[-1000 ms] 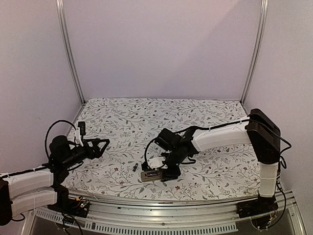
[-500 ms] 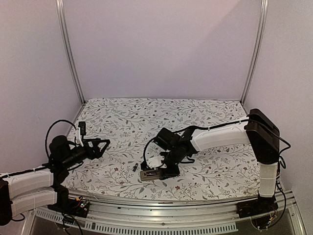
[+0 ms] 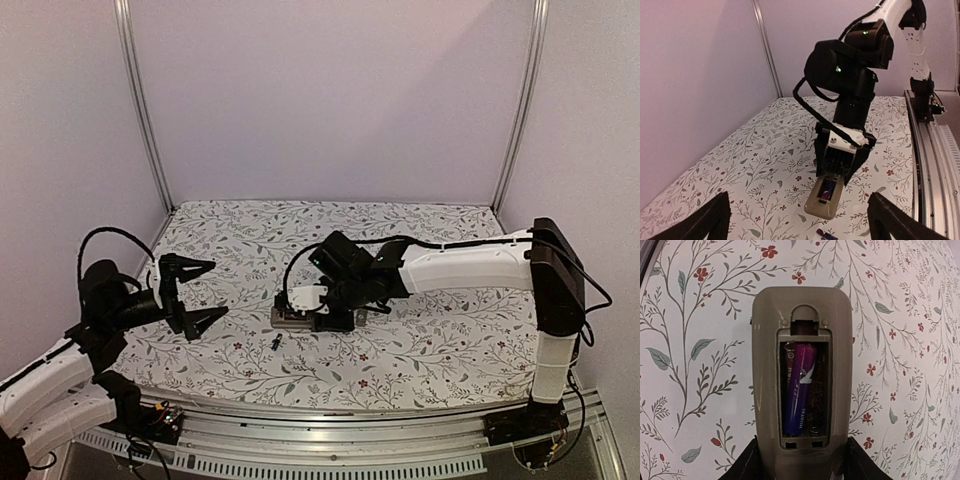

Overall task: Load the batteries into the remote control
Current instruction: Pick up the remote control without batteries from the center of the board, then pass from the right arm to the left

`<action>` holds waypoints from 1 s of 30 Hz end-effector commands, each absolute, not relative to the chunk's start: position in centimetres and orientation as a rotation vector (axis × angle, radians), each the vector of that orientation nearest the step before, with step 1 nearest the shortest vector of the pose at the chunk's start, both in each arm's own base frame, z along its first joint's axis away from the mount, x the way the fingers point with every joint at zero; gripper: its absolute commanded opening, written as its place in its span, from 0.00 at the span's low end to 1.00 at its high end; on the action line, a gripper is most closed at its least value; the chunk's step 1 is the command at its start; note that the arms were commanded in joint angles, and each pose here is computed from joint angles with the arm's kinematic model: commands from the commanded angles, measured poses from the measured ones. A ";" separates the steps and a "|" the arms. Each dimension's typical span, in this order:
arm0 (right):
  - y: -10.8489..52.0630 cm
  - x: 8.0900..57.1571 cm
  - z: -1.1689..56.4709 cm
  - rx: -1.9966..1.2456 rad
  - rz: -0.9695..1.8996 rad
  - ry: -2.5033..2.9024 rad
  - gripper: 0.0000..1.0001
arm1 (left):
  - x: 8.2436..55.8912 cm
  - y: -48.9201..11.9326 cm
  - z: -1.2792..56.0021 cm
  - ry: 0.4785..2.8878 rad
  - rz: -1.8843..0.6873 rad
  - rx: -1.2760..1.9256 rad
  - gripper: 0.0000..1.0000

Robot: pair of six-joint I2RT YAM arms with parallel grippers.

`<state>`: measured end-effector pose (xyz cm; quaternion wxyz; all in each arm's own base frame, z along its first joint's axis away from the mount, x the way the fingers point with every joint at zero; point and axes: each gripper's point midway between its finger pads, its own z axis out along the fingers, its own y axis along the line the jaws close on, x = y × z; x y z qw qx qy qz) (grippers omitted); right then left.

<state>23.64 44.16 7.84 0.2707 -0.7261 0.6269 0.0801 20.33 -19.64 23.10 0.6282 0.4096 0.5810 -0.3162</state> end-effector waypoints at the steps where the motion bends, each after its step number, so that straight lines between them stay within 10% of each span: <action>1: 46.4 25.5 15.5 -1.786 0.123 1.530 0.10 | 17.1 -21.6 19.3 1.182 -0.591 1.303 0.97; 18: 50.5 21.5 21.3 -1.818 0.121 1.247 0.12 | 17.9 -22.4 18.4 1.216 -0.555 1.314 0.96; 30: 52.0 20.5 22.2 -1.837 0.130 1.168 0.12 | 18.3 -22.6 21.9 1.114 -0.522 1.275 0.76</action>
